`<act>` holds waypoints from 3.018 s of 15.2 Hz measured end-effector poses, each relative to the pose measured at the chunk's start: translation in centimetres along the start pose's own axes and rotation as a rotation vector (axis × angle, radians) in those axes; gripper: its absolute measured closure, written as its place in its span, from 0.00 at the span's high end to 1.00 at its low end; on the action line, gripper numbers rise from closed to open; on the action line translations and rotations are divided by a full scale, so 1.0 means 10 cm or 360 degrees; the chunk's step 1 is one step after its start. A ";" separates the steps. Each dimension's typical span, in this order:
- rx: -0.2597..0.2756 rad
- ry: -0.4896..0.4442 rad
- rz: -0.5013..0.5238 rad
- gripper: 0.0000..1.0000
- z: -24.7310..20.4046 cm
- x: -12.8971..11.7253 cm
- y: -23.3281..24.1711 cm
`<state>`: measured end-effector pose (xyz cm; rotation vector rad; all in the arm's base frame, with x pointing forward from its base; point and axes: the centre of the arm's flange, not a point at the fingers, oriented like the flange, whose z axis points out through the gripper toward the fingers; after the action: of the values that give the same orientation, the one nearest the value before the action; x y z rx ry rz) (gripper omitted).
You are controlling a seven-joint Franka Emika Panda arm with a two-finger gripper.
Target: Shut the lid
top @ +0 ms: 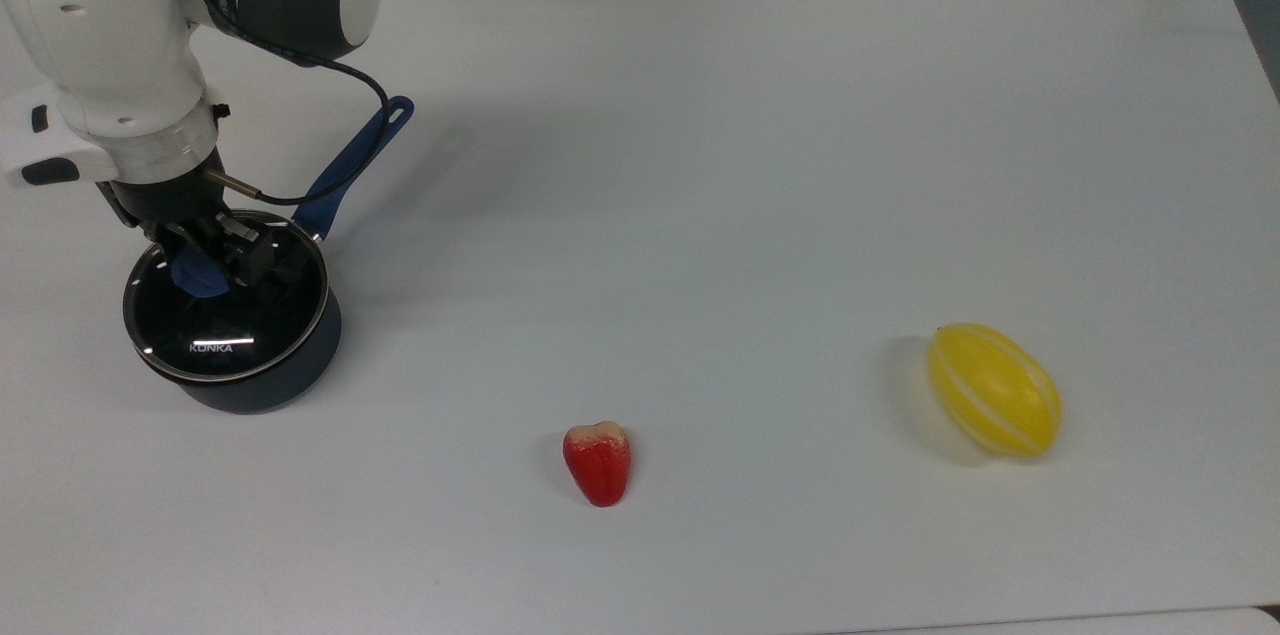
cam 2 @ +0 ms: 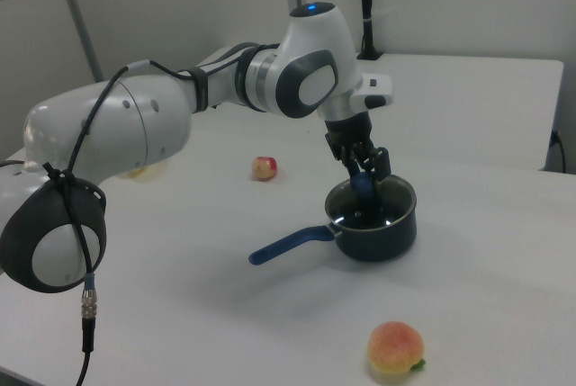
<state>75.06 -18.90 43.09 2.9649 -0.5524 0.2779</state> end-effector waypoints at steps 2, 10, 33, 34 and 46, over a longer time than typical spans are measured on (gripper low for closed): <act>0.0002 0.0016 0.0000 0.66 0.02 0.00 0.00; 0.0005 0.0048 0.0004 0.66 0.05 0.02 0.02; 0.0181 0.0012 -0.0094 1.00 -1.86 -0.77 -0.27; 0.0209 -0.0015 -0.0113 1.00 -2.03 -0.89 -0.33; 0.0303 -0.0275 -0.0450 1.00 -2.87 -2.32 -1.16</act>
<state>53.53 4.03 65.57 3.2187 -0.1213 0.0489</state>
